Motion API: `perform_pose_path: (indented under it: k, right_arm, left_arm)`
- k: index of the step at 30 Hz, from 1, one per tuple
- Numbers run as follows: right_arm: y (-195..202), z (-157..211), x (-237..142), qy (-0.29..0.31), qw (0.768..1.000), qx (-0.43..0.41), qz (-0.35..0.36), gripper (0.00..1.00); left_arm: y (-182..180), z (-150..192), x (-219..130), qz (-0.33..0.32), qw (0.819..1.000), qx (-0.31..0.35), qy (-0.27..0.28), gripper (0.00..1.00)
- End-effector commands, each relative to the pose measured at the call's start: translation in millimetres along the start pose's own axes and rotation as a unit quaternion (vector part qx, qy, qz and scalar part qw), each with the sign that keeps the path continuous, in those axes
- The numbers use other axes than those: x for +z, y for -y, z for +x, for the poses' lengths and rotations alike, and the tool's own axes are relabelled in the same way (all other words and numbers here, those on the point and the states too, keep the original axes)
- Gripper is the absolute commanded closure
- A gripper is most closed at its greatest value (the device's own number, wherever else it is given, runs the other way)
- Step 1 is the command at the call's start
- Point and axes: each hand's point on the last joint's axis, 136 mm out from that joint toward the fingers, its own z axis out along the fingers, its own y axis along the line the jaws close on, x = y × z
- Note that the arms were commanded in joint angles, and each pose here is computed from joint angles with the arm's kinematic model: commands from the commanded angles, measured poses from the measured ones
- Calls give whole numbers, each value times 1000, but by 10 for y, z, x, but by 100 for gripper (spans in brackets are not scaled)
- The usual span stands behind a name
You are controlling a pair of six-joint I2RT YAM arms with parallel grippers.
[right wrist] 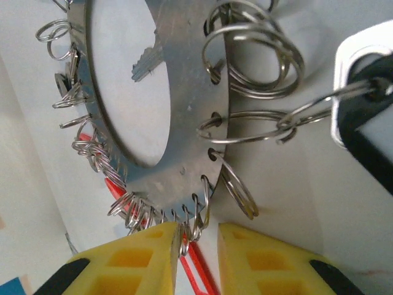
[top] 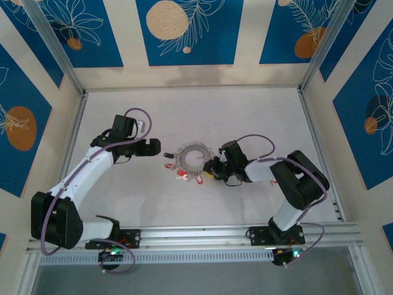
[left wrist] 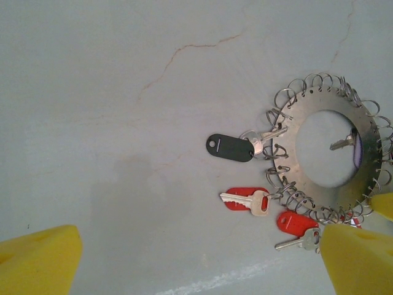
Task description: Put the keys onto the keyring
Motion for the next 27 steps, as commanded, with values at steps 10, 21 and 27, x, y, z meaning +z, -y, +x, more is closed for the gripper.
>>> perform_pose_path:
  k: [10,21,27]
  right_arm:
    - [29,-117,-25,31,999,16,3,76]
    - [92,-82,-49,36,999,31,8,87]
    - [37,-58,-42,36,999,29,6,87]
  left_arm:
    - [-2,1,-17,5,1000,6,2,1]
    - [42,11,22,18,1000,8,-10,1]
    - [47,13,17,20,1000,10,-10,1]
